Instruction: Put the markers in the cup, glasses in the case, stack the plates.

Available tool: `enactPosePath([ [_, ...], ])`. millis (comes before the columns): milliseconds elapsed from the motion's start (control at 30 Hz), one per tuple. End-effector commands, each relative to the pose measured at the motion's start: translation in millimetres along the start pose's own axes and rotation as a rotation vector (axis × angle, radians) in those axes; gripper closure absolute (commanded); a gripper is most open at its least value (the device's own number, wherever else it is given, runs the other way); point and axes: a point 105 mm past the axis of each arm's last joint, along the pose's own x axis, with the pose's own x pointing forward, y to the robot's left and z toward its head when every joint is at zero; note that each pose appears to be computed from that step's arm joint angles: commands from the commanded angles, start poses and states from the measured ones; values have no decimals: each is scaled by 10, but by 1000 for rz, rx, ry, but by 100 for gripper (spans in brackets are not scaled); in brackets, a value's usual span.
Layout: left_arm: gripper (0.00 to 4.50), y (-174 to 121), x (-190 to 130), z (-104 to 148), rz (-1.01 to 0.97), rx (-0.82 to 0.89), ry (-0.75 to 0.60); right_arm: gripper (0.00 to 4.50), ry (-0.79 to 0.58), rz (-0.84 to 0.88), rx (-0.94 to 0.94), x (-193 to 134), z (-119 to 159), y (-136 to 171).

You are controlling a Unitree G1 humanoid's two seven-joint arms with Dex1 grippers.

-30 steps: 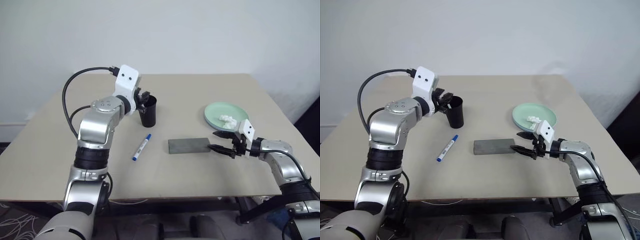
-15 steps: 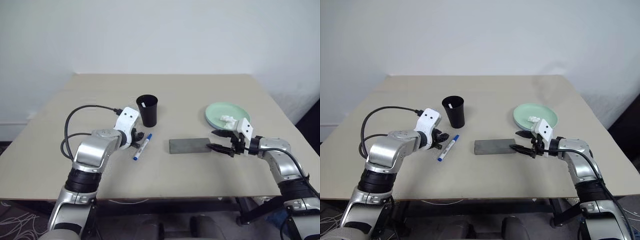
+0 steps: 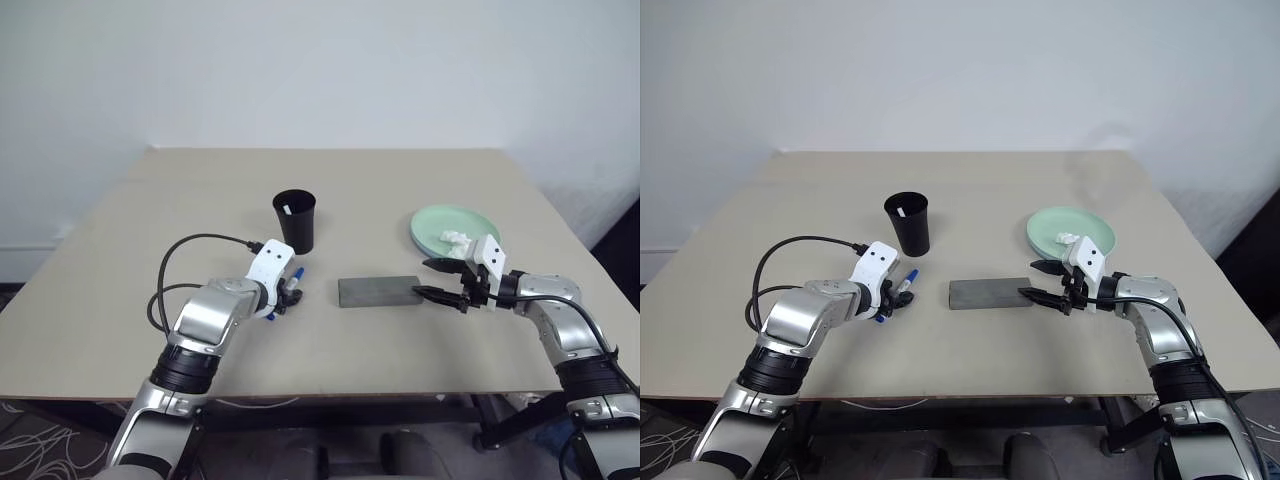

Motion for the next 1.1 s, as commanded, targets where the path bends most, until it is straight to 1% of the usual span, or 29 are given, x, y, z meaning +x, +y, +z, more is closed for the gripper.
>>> enactPosePath([
  [33,160,-16,34,23,9,19,6,124,-24,-28,-44,-28,102,-58],
  [133,214,-24,36,35,4,22,-1,124,-24,-31,-46,-33,102,-62],
  [333,423,-6,20,101,9,34,-25,124,-25,-32,-50,-34,102,-69],
  [367,438,-3,18,114,10,36,-29,124,-25,-32,-51,-34,102,-70],
  [433,438,6,16,152,14,41,-42,124,-25,-31,-51,-33,100,-74],
  [500,438,-7,4,241,5,59,-87,124,-26,-31,-52,-32,100,-77],
  [600,438,-85,-52,521,-31,112,-238,124,-25,-31,-52,-29,95,-85],
  [667,438,-129,-115,750,-42,171,-367,124,-25,-30,-53,-23,93,-89],
  [767,438,-182,-224,1084,-71,213,-547,124,-27,-27,-55,-2,101,-95],
  [900,438,-220,-349,1422,-69,328,-741,124,-31,-27,-61,21,120,-110],
  [1100,438,-26,-401,1798,17,266,-941,124,-36,-30,-69,34,139,-121],
])
